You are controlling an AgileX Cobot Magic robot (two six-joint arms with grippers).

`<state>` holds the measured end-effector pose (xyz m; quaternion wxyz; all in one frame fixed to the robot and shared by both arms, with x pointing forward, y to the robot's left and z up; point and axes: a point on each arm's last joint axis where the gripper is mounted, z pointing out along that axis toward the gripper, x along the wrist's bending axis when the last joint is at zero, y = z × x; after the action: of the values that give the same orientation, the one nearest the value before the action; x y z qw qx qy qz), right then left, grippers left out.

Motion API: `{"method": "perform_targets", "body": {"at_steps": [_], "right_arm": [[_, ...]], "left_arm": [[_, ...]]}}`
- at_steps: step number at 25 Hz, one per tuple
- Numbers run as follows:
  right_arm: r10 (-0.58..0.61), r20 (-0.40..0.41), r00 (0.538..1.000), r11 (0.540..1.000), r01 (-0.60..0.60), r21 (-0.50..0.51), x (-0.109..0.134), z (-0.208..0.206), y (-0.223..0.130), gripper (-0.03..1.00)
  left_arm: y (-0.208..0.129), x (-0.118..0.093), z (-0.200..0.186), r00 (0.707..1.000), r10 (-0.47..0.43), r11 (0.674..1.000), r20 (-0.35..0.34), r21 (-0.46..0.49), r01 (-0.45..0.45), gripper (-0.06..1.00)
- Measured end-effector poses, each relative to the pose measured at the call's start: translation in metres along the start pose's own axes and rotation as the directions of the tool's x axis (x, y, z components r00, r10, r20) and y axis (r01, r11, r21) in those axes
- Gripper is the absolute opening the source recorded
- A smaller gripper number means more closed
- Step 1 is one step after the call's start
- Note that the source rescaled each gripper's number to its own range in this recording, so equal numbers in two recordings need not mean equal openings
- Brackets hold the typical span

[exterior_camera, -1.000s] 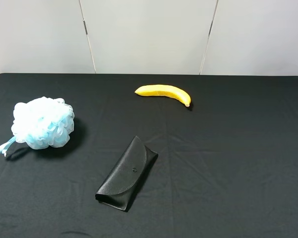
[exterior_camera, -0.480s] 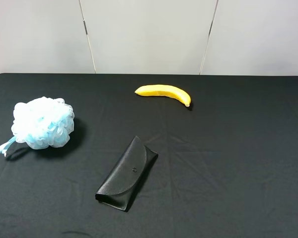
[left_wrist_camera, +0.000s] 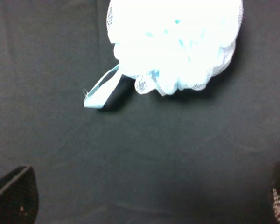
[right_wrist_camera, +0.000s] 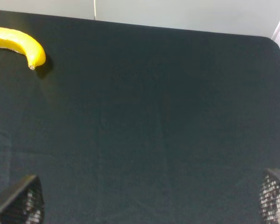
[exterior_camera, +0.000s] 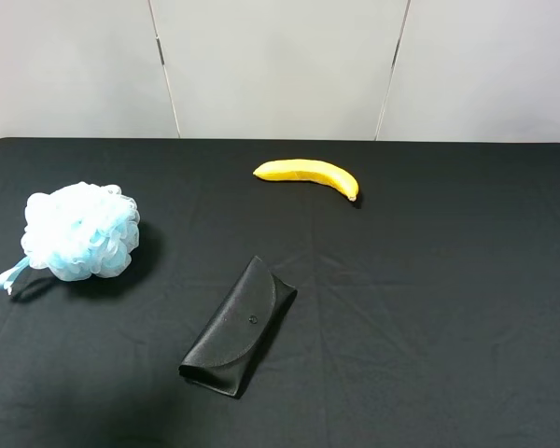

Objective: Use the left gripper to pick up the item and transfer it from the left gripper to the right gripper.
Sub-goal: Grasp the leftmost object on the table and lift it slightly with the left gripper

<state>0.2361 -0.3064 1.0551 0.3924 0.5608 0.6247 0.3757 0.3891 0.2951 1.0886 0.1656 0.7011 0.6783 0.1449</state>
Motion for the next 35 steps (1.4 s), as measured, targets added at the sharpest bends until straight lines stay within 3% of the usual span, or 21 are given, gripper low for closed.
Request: {"method": "perform_targets", "body": {"at_steps": [9,19,35], "right_arm": [[0.000,0.000,1.000,1.000,0.000,0.000,0.000,0.000,0.000,1.00],[0.000,0.000,1.000,1.000,0.000,0.000,0.000,0.000,0.000,1.00],[0.000,0.000,1.000,1.000,0.000,0.000,0.000,0.000,0.000,1.00]], "left_arm": [[0.046,-0.001,0.064,1.000,-0.006,0.992,0.024,0.127,0.003,1.00],[0.087,-0.017,0.132,0.996,0.059,0.966,0.069,0.249,-0.074,1.00],[0.085,-0.028,0.220,0.994,0.074,0.893,0.080,0.438,-0.102,1.00]]}}
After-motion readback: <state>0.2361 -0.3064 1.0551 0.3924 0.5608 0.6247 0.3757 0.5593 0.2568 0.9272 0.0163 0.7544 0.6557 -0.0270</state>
